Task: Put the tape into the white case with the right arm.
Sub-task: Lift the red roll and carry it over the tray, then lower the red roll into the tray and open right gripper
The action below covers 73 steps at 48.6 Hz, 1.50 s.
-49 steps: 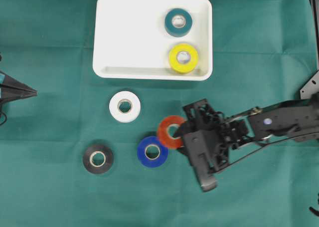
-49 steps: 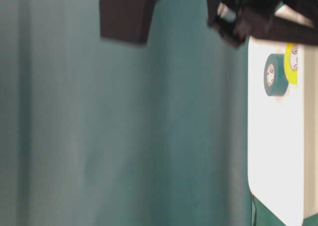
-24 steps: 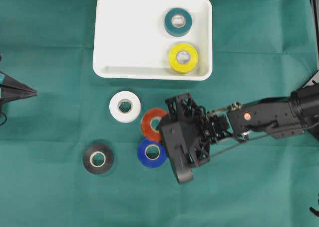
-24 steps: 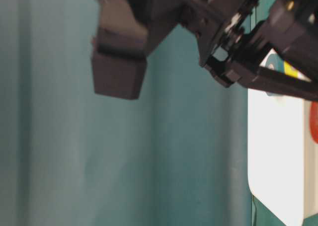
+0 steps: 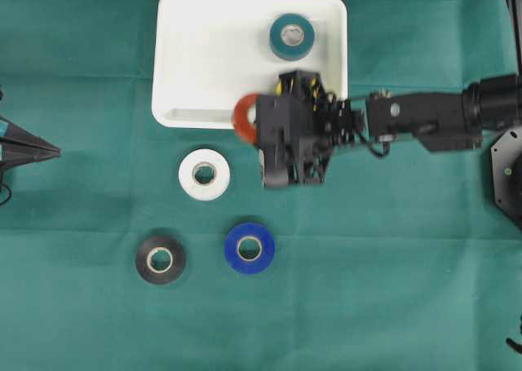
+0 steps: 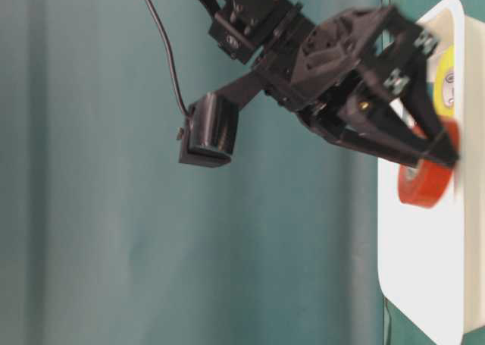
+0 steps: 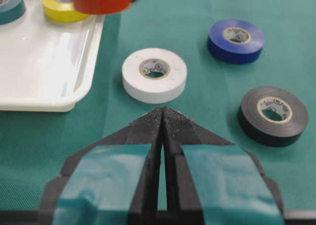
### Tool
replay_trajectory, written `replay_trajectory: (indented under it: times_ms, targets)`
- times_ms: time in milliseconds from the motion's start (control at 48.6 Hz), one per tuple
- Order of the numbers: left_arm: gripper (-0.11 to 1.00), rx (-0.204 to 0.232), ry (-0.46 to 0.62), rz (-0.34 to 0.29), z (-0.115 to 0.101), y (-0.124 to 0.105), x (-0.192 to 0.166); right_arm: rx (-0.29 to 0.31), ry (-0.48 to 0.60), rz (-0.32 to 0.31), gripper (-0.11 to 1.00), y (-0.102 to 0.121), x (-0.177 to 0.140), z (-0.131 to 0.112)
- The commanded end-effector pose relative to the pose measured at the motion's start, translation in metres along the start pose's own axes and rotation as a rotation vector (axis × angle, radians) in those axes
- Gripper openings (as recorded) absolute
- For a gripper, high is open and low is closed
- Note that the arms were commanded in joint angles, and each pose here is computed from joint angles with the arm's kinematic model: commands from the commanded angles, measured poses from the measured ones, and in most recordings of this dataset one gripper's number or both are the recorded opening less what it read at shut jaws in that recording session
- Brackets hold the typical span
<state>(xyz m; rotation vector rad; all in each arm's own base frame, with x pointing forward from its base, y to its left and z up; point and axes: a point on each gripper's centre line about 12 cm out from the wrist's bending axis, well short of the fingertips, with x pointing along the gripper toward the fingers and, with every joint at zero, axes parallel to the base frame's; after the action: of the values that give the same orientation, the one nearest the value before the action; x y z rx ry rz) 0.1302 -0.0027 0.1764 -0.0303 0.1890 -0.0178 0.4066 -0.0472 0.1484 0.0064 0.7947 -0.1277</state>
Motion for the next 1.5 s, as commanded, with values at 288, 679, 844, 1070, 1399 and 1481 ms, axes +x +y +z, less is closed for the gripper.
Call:
replay_trajectory:
  times_ms: [288, 679, 844, 1070, 1399, 1481]
  targets:
    - [0.01, 0.000, -0.012, -0.002, 0.005, 0.000, 0.000, 0.068, -0.081, -0.073, 0.03, -0.046, -0.011, 0.018]
    - [0.01, 0.000, -0.012, -0.002, 0.005, 0.000, 0.000, 0.058, -0.088, -0.068, 0.03, -0.045, -0.009, 0.016]
    - [0.01, 0.000, -0.012, -0.002, 0.005, 0.000, 0.000, 0.058, -0.093, -0.065, 0.03, -0.044, -0.007, 0.016]
    - [0.01, 0.000, -0.012, -0.002, 0.005, 0.000, 0.000, 0.061, -0.106, -0.060, 0.31, -0.044, -0.007, 0.016]
    - [0.01, 0.000, -0.012, -0.002, 0.005, 0.000, 0.000, 0.062, -0.095, -0.059, 0.61, -0.043, -0.007, 0.011]
    - [0.01, 0.000, -0.012, -0.002, 0.005, 0.000, 0.000, 0.062, -0.086, -0.058, 0.61, -0.043, -0.006, 0.008]
